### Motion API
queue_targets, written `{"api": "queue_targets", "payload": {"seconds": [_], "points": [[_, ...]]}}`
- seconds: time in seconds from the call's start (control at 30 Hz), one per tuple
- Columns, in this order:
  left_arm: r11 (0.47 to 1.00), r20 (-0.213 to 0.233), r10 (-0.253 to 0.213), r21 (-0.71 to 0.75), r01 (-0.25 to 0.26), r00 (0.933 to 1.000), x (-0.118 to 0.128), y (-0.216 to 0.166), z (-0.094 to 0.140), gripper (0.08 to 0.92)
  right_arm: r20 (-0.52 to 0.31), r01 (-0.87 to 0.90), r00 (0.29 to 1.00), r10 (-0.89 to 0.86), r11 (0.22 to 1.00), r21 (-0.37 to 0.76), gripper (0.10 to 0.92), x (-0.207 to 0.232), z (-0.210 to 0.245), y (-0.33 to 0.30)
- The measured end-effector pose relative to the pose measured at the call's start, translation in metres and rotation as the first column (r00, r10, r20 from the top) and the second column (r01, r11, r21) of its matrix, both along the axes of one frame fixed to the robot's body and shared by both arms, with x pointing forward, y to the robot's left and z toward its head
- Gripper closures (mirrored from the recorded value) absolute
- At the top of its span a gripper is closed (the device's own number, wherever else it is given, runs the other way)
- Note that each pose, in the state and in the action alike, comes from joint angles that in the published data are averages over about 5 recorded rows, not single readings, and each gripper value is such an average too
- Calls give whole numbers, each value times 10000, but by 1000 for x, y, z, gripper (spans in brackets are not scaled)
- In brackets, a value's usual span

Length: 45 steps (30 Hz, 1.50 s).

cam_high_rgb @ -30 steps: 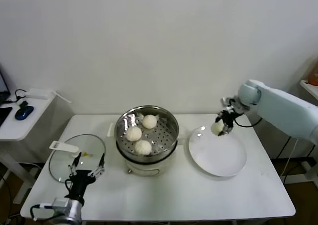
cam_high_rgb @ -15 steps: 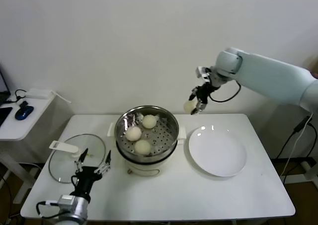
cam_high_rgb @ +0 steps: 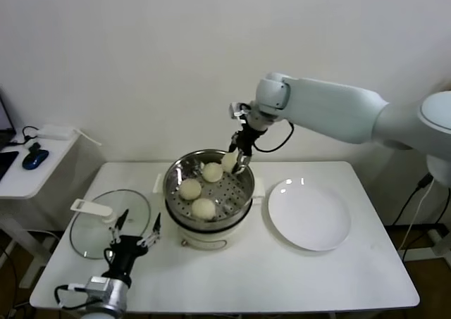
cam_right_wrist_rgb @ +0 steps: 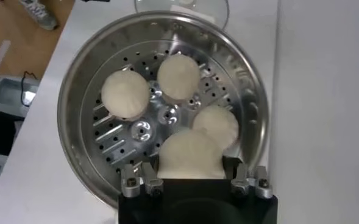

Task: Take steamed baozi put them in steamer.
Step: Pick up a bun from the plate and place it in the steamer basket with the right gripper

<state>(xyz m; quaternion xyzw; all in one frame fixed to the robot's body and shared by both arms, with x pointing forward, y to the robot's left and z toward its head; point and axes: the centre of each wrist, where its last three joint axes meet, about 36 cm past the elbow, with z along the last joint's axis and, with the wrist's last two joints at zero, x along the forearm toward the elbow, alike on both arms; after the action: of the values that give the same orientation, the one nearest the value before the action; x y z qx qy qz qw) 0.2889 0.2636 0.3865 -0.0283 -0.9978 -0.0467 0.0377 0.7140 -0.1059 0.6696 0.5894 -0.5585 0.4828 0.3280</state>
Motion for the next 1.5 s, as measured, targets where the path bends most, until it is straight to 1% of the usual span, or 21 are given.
{"api": "queue_targets", "payload": {"seconds": [0.23, 0.53, 1.07, 1.17, 1.27, 1.33, 1.5], "points": [[10000, -27, 48, 3, -48, 10000, -1, 2, -2, 177, -296, -178, 9994, 172, 9997, -194, 337, -7, -25, 12], [10000, -127, 65, -21, -65, 9999, 0, 1, -6, 177, -563, -237, 9982, 211, 9987, -444, 335, -12, -52, 11], [10000, -170, 85, -20, -85, 9998, 2, 2, -9, 177, -666, -255, 9976, 209, 9973, -693, 327, -11, -75, 11], [10000, -171, 77, -14, -78, 9998, 3, 2, -10, 177, -650, -258, 9977, 212, 9972, -707, 294, -10, -78, 11], [10000, -175, 76, -7, -76, 9998, 3, 3, -10, 177, -631, -252, 9978, 208, 9972, -702, 234, -10, -79, 11], [10000, -179, 78, -5, -78, 9998, 3, 3, -10, 177, -629, -256, 9978, 213, 9973, -691, 209, -10, -80, 11], [10000, -187, 78, -7, -78, 9998, 2, 3, -11, 177, -602, -279, 9979, 243, 9978, -604, 200, -10, -78, 13]]}}
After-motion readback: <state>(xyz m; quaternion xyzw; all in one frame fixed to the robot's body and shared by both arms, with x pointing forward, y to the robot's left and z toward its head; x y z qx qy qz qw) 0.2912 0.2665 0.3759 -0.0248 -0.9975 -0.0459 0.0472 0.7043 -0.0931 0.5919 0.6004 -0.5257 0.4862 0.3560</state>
